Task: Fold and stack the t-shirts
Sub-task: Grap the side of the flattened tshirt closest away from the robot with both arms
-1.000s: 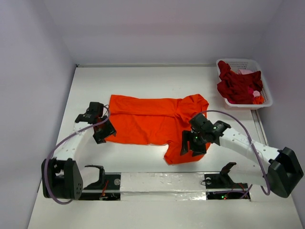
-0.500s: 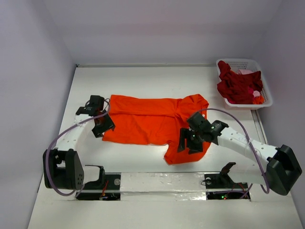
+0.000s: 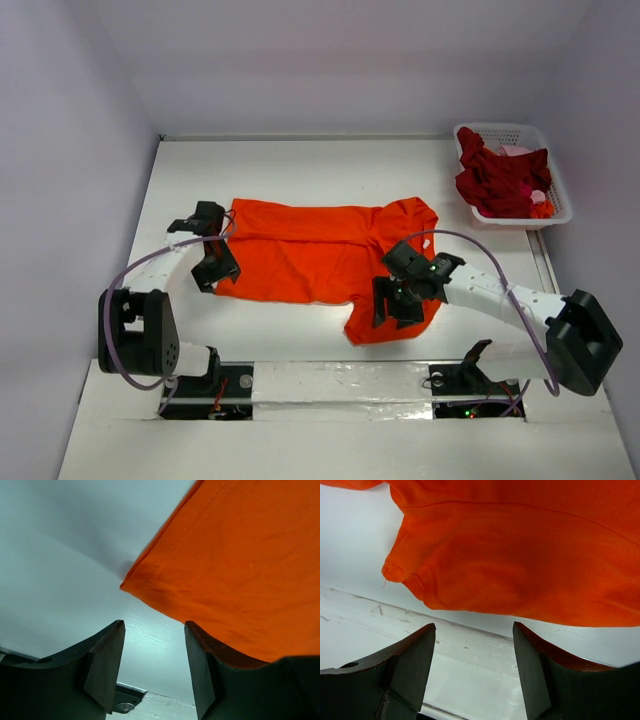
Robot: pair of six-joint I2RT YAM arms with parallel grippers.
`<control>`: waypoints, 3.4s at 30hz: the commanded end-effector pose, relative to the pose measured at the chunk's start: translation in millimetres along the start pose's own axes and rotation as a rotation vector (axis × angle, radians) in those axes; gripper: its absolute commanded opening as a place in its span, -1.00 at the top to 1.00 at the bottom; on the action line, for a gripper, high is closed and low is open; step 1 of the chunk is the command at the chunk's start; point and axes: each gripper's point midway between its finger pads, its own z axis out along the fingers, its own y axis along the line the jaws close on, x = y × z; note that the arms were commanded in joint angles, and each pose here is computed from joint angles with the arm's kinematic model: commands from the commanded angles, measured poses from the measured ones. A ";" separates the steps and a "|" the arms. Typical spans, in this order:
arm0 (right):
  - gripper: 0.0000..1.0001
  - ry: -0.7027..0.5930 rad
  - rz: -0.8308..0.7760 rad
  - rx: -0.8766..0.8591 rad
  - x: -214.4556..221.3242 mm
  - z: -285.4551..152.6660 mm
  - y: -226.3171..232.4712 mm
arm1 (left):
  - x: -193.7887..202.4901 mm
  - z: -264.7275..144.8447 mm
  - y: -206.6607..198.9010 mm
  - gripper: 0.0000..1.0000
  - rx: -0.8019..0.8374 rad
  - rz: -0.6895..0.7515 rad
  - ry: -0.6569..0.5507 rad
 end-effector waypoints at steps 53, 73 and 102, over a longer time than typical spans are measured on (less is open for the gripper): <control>-0.24 -0.196 0.034 -0.053 -39.5 -43.1 30.7 | -18.0 37.4 16.8 1.00 -0.076 -0.049 0.098; -0.29 -0.195 0.190 0.186 -37.1 -10.5 -16.0 | -67.0 37.1 -45.3 1.00 0.144 -0.120 0.052; -0.30 0.023 -0.188 0.258 18.4 -19.5 -12.6 | -99.8 23.1 -60.1 1.00 0.165 -0.115 0.009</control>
